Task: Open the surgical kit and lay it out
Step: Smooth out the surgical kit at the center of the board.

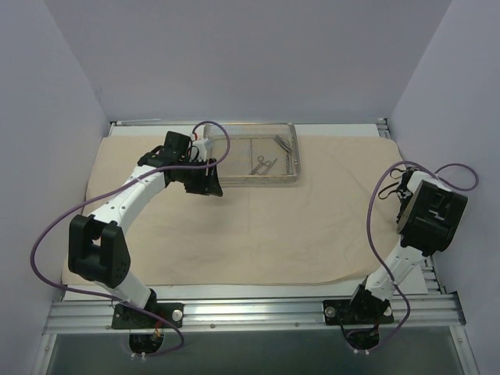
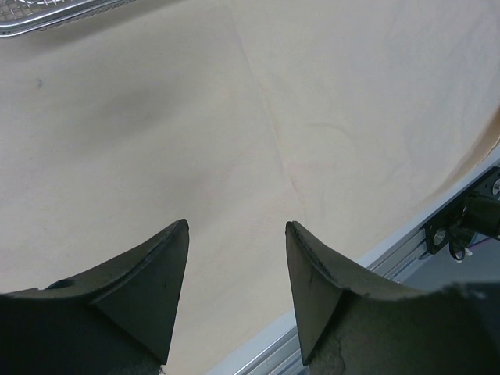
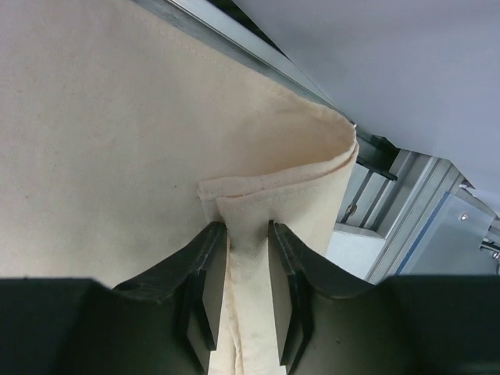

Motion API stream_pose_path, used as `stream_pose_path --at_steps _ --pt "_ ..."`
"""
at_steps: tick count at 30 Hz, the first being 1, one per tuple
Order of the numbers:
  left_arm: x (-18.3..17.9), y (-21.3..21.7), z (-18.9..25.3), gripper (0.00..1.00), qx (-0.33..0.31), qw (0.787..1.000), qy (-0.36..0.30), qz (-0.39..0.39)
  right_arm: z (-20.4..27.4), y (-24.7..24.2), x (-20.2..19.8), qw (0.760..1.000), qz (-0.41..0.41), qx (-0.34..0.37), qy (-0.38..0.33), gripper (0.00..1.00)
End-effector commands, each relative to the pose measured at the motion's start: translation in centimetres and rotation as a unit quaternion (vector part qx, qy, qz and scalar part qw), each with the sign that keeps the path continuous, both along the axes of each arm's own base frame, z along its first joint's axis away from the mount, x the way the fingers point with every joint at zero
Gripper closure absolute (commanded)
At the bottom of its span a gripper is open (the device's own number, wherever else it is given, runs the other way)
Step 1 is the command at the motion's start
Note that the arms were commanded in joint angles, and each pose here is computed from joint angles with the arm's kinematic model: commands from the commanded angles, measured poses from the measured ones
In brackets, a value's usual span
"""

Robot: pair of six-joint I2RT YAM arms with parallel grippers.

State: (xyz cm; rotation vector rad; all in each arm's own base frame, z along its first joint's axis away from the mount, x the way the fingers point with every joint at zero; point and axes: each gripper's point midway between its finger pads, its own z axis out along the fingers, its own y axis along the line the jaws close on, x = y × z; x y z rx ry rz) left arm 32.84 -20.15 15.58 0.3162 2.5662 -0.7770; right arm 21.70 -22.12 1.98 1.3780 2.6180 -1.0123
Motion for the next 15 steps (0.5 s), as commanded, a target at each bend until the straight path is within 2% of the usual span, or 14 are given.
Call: stream_pose_path --at_steps 1,4,9,13,15 --pt "0.1 0.0 0.4 0.38 -0.007 1.0 -0.006 -0.004 0.3 -0.1 -2.2 0.999 -0.016 -0.002 0.035 0.73" --pt "0.1 0.1 0.5 0.38 -0.008 1.0 -0.008 -0.004 1.3 -0.1 -2.2 1.0 -0.018 -0.006 0.025 0.78" --pt "0.1 0.2 0.6 0.38 -0.01 1.0 -0.008 -0.003 3.1 -0.5 -2.8 0.999 -0.02 -0.017 0.022 0.92" --pt "0.0 0.1 1.0 0.38 -0.016 1.0 -0.013 -0.003 4.6 -1.1 -4.2 0.999 -0.032 -0.03 0.031 1.0" --pt "0.0 0.1 1.1 0.38 -0.017 1.0 -0.016 -0.003 6.0 -1.6 -4.2 0.998 -0.039 -0.044 0.017 1.0"
